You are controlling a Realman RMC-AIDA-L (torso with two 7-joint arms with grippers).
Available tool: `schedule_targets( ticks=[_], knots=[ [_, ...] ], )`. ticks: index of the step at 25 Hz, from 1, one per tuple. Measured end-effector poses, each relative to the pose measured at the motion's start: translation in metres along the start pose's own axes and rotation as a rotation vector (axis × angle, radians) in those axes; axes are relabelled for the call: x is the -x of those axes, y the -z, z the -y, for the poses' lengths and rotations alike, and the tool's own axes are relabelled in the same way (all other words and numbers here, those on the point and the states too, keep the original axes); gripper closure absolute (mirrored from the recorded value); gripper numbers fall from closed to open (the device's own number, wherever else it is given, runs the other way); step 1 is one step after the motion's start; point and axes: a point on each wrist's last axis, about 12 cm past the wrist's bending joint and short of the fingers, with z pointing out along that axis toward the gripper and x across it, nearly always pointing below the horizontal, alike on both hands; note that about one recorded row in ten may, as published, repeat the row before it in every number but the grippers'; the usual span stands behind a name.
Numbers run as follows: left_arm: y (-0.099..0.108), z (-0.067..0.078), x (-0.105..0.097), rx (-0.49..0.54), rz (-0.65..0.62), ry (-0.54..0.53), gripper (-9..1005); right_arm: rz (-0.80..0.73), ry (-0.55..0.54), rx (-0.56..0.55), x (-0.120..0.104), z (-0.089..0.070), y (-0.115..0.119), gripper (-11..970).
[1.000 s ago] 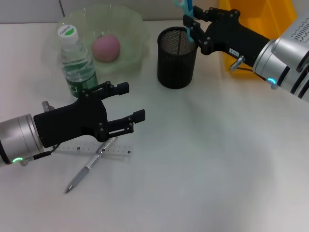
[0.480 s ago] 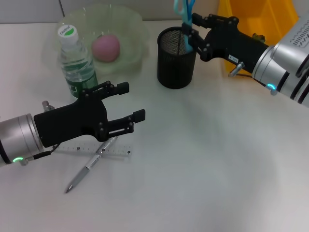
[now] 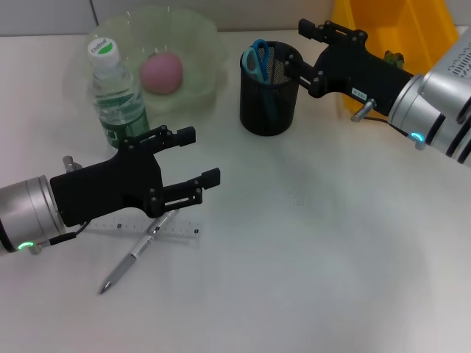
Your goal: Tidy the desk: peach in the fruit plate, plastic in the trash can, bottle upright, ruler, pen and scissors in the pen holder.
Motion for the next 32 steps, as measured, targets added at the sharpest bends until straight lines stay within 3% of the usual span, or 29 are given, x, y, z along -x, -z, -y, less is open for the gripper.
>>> schedule_targets(
  ticks=[7,16,20,29,32],
  knots=[
    [0.003,0.003,-0.001,-0.003,0.007,0.007,205,0.088,-0.035,0.003,0.001,-0.004,0.018,428],
    [0.01,0.012,-0.001,-0.032,0.049,0.023,205,0.237,-0.141,0.039,-0.007,-0.023,0.073,428],
    [0.016,0.017,-0.003,-0.041,0.062,0.035,205,0.228,-0.222,0.124,-0.013,-0.037,0.093,428],
    [0.023,0.024,-0.008,-0.043,0.069,0.053,205,0.168,-0.268,0.329,-0.016,-0.053,0.111,428],
    [0.026,0.028,-0.01,-0.047,0.066,0.062,205,0.159,-0.28,0.345,-0.018,-0.055,0.118,428]
  ],
)
